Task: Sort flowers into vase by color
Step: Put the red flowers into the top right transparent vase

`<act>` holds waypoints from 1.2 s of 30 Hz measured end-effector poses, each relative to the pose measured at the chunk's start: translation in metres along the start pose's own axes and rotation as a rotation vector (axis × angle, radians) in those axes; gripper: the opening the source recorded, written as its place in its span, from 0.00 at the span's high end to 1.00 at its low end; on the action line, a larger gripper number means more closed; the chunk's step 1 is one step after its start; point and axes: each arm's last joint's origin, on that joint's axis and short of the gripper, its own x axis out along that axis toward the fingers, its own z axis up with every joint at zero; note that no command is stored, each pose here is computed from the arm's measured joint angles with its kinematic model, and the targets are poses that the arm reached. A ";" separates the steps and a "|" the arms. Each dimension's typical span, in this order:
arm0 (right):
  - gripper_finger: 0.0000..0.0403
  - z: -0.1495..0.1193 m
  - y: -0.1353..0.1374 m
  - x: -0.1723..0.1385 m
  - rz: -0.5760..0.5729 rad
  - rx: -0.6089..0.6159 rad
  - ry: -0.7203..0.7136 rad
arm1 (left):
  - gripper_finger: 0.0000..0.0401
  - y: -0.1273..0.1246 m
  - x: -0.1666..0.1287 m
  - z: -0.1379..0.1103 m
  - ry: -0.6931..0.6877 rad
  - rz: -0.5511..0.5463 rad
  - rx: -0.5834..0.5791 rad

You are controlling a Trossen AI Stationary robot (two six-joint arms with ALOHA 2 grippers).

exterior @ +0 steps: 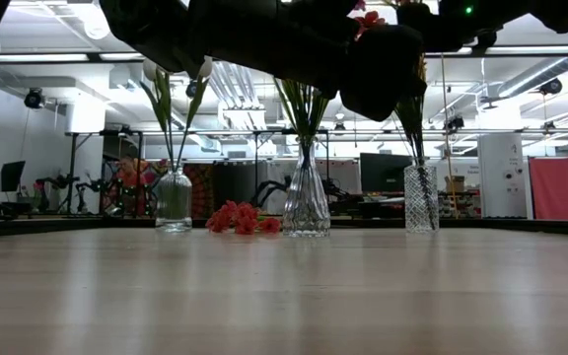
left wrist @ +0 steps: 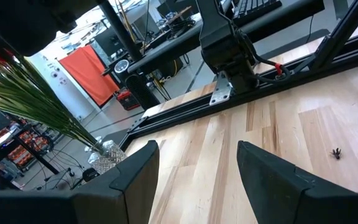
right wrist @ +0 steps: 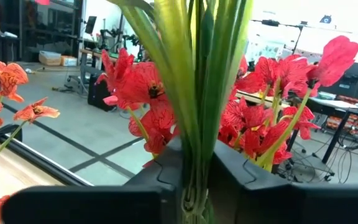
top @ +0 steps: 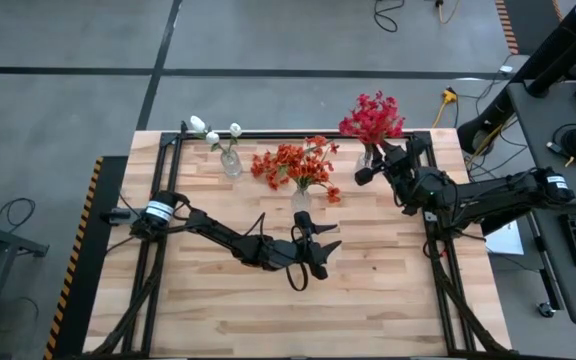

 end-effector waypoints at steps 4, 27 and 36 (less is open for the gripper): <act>0.78 0.001 -0.001 0.000 -0.008 0.009 0.001 | 0.50 0.000 0.000 0.000 0.002 -0.001 0.002; 0.96 0.005 -0.006 -0.002 -0.036 0.022 0.001 | 0.50 0.000 0.000 -0.001 0.005 -0.001 0.005; 0.95 0.004 -0.005 -0.001 -0.034 0.021 0.005 | 0.50 0.000 0.000 -0.001 0.006 -0.001 0.005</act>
